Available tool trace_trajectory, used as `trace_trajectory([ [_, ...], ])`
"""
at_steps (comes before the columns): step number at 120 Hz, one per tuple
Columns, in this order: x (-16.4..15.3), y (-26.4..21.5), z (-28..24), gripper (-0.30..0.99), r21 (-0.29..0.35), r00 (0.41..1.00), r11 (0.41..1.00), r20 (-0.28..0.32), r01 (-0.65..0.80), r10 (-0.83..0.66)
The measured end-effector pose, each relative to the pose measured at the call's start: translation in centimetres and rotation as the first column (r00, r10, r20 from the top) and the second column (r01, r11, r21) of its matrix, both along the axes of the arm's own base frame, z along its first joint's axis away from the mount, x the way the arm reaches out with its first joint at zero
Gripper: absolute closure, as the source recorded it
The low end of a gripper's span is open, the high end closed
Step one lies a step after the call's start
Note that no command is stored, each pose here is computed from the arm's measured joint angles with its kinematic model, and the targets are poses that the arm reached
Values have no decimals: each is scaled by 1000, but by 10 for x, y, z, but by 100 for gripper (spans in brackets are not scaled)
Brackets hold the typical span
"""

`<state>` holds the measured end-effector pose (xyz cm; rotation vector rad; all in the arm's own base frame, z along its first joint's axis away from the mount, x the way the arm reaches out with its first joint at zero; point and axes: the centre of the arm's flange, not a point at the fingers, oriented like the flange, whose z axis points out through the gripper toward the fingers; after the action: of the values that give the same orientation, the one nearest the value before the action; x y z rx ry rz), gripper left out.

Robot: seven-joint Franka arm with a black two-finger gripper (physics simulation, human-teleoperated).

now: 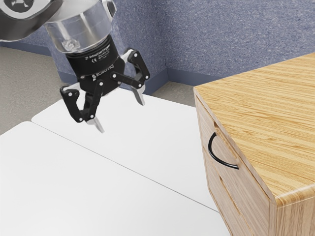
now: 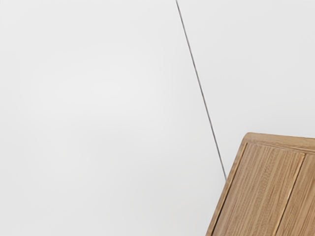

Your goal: Pull the drawer handle with one arm to open the drawer

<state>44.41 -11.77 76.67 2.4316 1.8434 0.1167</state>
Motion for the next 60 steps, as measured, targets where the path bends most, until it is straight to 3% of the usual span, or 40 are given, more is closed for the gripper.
trace_trajectory([
  [18,-17,-14,-9,1,19,1000,1000,1,-10,10],
  [36,-60,-14,-6,2,22,999,999,39,-35,35],
  [60,-67,-18,-15,2,26,999,1000,47,-5,3],
])
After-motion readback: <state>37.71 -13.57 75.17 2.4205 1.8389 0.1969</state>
